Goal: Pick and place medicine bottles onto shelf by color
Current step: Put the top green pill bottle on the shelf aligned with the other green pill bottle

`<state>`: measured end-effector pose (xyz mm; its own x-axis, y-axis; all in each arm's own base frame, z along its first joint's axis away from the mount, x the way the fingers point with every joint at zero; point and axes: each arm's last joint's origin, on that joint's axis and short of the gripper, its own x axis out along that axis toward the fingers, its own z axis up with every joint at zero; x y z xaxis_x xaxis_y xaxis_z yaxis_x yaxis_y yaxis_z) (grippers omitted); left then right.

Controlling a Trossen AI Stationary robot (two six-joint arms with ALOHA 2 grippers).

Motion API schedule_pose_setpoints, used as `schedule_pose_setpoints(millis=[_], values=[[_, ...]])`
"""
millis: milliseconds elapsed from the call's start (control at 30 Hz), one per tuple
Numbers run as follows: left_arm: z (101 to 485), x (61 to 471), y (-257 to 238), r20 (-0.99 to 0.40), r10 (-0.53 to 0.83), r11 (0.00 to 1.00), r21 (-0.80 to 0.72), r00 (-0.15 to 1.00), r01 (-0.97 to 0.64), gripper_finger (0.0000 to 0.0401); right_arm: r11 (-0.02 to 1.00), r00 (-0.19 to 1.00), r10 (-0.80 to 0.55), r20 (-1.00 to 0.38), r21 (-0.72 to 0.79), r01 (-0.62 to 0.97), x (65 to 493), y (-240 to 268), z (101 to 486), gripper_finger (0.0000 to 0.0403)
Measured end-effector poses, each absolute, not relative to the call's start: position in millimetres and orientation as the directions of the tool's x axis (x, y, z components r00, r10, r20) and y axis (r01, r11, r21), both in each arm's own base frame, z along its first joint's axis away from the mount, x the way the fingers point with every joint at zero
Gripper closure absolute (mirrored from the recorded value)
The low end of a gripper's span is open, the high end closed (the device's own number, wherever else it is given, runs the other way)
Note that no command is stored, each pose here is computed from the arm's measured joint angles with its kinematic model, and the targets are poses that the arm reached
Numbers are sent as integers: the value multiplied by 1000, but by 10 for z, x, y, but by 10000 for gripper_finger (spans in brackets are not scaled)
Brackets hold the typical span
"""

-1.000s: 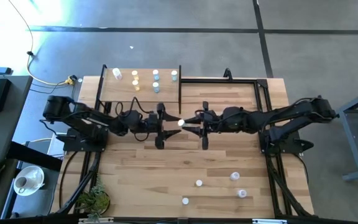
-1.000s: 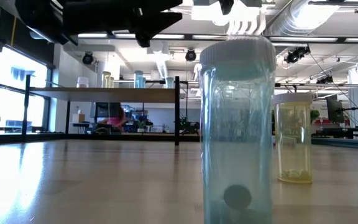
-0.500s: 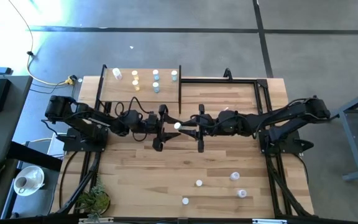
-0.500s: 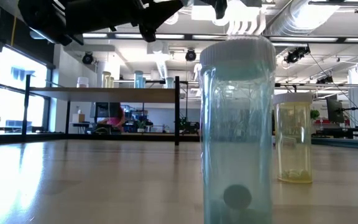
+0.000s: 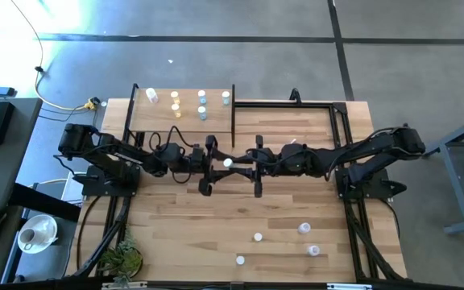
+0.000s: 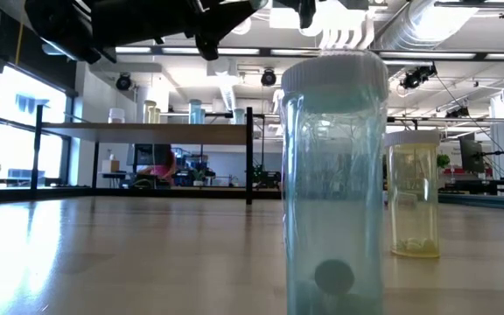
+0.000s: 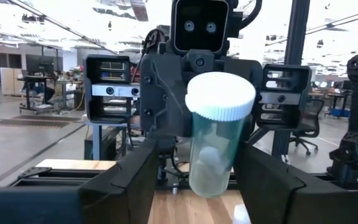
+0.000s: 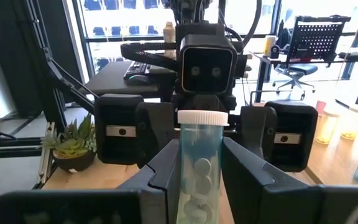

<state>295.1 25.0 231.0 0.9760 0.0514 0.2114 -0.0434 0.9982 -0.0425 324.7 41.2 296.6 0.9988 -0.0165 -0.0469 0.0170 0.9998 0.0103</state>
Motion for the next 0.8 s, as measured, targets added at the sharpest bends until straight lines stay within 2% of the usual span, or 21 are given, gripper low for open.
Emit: schedule_pose_setpoints(millis=[533,800], values=[[2308,2952,246,209,45,999,-13,977,-43,321,1000,999,-19,-47,-25,18,3249,409,2964,315],[2279,2956,263,180,71,997,-18,981,-69,332,998,995,-57,-79,-33,55,3246,402,2931,263]])
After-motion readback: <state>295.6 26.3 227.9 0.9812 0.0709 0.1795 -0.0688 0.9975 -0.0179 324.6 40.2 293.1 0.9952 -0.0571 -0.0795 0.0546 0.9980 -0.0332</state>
